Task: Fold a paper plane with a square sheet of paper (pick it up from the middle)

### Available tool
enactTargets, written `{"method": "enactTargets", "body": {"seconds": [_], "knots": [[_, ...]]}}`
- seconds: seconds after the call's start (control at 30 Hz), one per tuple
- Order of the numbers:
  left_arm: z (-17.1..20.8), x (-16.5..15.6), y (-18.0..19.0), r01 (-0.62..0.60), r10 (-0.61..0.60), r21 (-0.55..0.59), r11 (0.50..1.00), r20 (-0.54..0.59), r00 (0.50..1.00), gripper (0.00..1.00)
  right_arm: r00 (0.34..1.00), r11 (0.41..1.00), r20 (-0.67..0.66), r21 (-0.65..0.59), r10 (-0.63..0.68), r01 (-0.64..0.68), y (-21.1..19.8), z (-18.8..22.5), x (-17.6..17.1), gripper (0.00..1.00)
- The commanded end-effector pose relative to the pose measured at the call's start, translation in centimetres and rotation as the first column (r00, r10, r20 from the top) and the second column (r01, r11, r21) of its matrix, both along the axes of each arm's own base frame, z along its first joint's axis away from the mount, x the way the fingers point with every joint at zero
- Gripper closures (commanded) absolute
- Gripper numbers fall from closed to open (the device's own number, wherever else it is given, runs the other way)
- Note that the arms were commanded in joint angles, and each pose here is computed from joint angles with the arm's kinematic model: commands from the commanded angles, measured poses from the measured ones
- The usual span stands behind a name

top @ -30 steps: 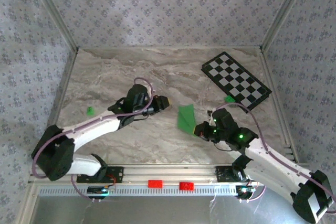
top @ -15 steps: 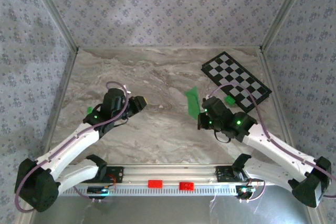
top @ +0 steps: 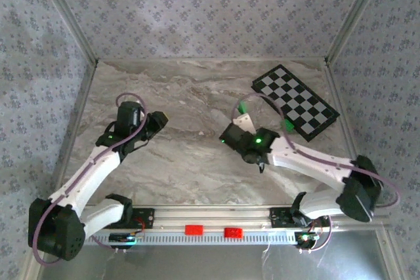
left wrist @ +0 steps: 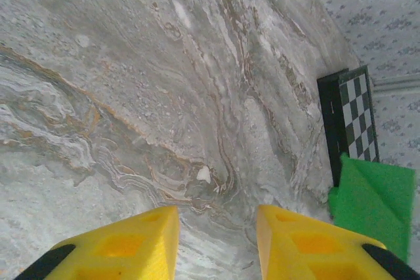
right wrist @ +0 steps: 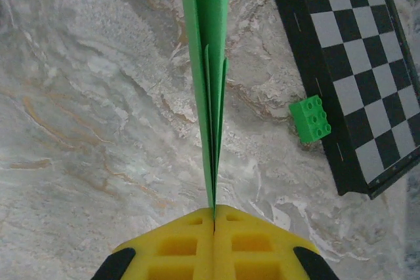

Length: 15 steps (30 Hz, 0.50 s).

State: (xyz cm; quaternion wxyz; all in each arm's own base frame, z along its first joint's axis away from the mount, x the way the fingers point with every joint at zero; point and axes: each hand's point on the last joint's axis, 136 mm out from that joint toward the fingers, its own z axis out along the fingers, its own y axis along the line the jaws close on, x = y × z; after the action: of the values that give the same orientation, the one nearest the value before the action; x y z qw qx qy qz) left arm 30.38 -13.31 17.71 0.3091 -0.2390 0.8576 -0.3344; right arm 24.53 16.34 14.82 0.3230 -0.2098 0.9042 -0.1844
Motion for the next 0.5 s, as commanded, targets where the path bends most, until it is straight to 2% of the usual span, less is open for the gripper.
{"method": "enactTargets", "body": {"seconds": [0.0, 0.1, 0.2, 0.3, 0.37, 0.4, 0.47], "knots": [[1.2, -0.6, 1.9, -0.056, 0.056, -0.007, 0.998, 0.006, 0.998, 0.63, 0.999, 0.990, -0.015, -0.130, 0.045, -0.046, 0.8, -1.6, 0.0, 1.00], [1.4, -0.8, 3.3, -0.091, 0.091, -0.020, 0.996, 0.010, 0.996, 0.62, 0.991, 0.983, -0.095, -0.147, 0.094, -0.107, 3.4, -4.9, -0.7, 1.00], [1.6, -1.1, 3.8, -0.096, 0.097, -0.022, 0.995, 0.017, 0.995, 0.61, 0.966, 0.975, -0.209, -0.124, 0.155, -0.183, 7.0, -8.1, -2.6, 0.93], [1.4, -0.9, 3.9, -0.095, 0.095, -0.021, 0.995, 0.014, 0.995, 0.60, 0.915, 0.967, -0.320, 0.017, 0.248, -0.256, 11.1, -10.4, -4.4, 0.83], [1.4, -0.7, 3.6, -0.073, 0.073, -0.030, 0.997, 0.008, 0.997, 0.59, 0.884, 0.961, -0.382, 0.164, 0.270, -0.222, 13.0, -10.7, -5.0, 0.73], [1.5, -0.6, 3.2, -0.055, 0.056, -0.037, 0.998, 0.009, 0.998, 0.59, 0.877, 0.954, -0.396, 0.231, 0.271, -0.190, 13.5, -10.4, -4.9, 0.71], [1.8, -0.2, 2.1, 0.000, 0.000, -0.065, 0.998, 0.005, 1.000, 0.58, 0.856, 0.896, -0.418, 0.431, 0.306, -0.110, 15.0, -9.1, -4.6, 0.63]]}}
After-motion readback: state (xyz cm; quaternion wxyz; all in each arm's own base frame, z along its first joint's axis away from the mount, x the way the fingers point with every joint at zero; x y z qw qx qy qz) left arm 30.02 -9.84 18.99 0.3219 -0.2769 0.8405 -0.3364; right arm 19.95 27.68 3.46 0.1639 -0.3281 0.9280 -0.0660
